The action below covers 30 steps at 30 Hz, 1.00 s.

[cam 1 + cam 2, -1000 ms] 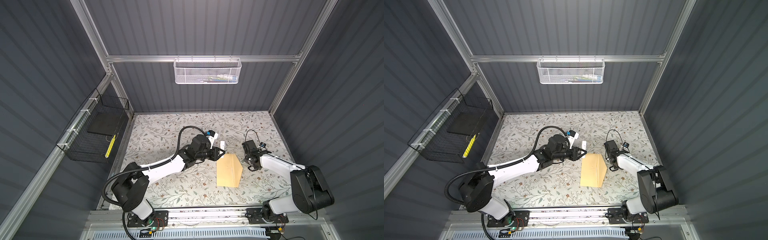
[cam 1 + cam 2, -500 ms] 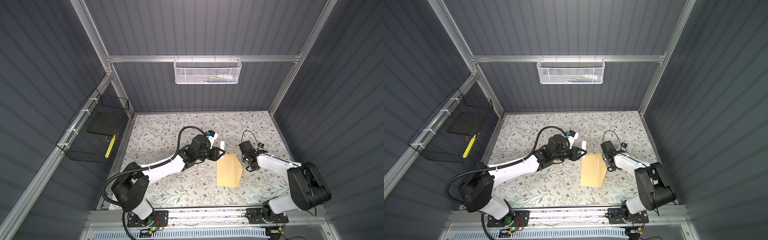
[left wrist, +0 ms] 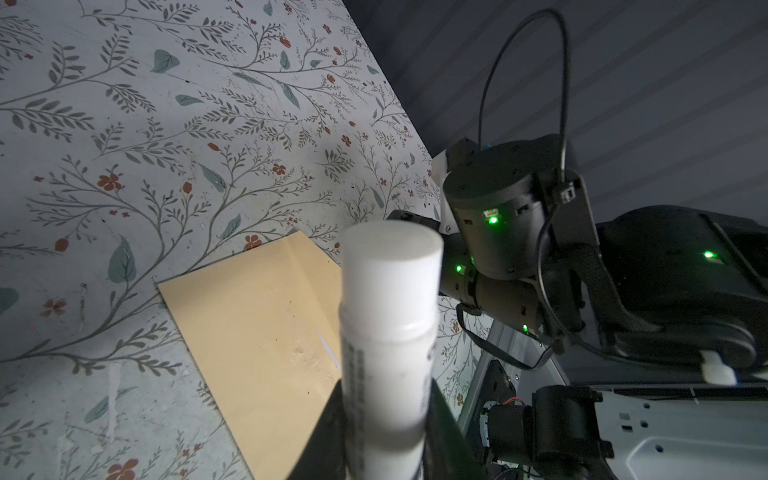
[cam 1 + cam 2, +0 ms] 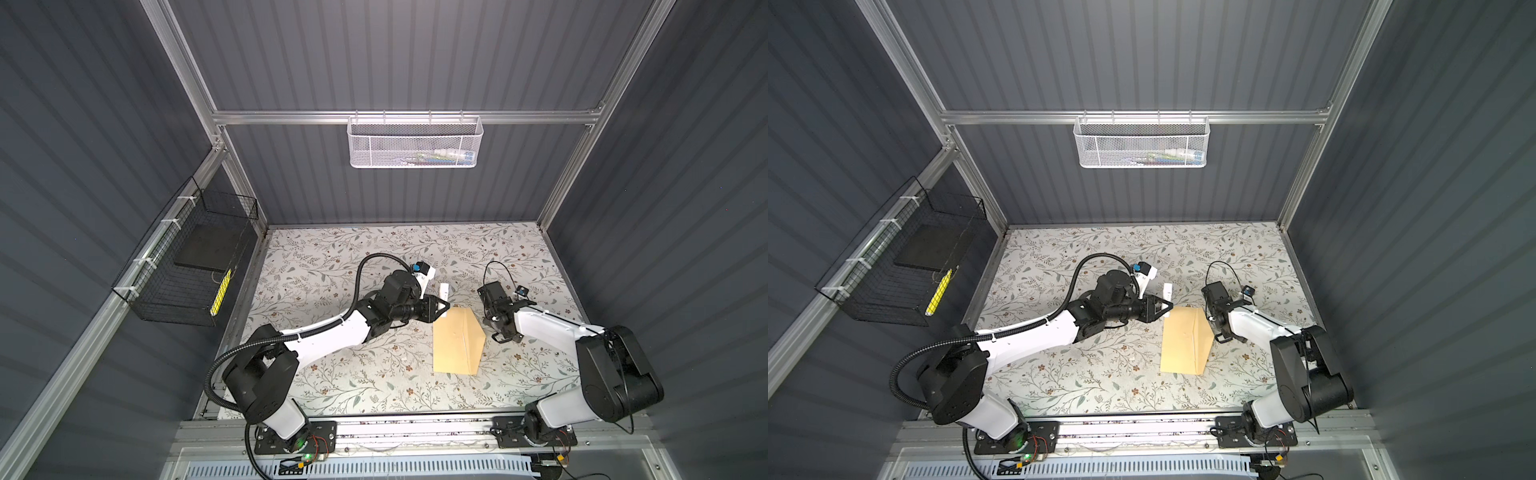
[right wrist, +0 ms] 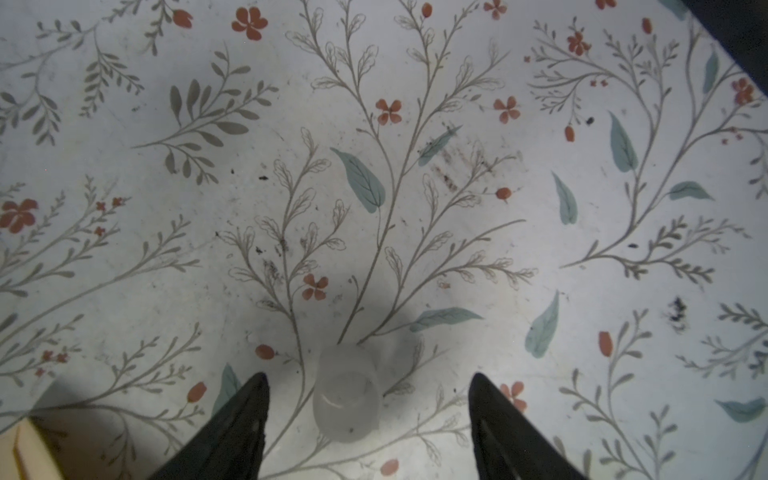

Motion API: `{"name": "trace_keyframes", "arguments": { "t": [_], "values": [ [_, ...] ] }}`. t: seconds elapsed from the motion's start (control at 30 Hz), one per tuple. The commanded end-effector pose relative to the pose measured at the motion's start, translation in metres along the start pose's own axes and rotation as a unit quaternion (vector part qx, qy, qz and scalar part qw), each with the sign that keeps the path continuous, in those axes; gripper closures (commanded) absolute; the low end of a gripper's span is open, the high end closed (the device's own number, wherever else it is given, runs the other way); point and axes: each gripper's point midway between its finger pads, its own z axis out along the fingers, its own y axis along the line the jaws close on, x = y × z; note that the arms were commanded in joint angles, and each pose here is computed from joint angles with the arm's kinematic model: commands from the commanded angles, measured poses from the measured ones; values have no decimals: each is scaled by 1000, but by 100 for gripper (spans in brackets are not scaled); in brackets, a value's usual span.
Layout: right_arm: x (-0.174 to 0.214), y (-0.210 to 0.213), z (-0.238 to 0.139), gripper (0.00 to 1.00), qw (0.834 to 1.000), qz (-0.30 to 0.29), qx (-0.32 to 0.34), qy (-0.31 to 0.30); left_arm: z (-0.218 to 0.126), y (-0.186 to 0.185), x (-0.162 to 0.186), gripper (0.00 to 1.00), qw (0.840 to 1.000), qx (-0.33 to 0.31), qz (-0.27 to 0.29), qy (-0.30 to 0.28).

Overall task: Place the letter into the envelope and seal it
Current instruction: 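Carry the white cap away and set it on the table with right gripper, then move right gripper back to the glue stick and close on its body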

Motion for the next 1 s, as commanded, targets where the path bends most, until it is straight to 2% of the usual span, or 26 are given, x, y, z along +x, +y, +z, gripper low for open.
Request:
{"name": "trace_keyframes", "arguments": {
  "t": [0.0, 0.1, 0.23, 0.33, 0.43, 0.6, 0.7, 0.83, 0.97],
  "values": [
    [0, 2, -7, 23, 1000, 9, -2, 10, -3, -3, 2, 89, 1000, 4, 4, -3],
    [-7, 1, -13, 21, 1000, 21, -8, -9, -6, -3, 1, 89, 1000, 3, 7, -5],
    [-25, 11, -30, 18, 998, 29, -50, -38, -8, -5, -1, 89, 1000, 4, 9, -7],
    [-41, 21, -51, 16, 992, 33, -106, -61, -13, -7, -7, 89, 1000, 18, -5, -24],
    [-56, 40, -83, 12, 973, 21, -208, -97, -22, -3, -16, 89, 998, 24, -36, -50],
    [-65, 64, -146, 9, 917, -13, -372, -142, -31, 10, -37, 89, 984, 44, -131, -112],
    [-61, 71, -180, 9, 869, -37, -460, -178, -39, 15, -54, 93, 966, 64, -191, -165],
    [-54, 73, -217, 14, 804, -81, -540, -237, -45, 21, -70, 96, 946, 61, -244, -207],
    [-39, 82, -235, 20, 758, -130, -589, -249, -50, 24, -80, 96, 928, 69, -278, -236]
  ]
}}
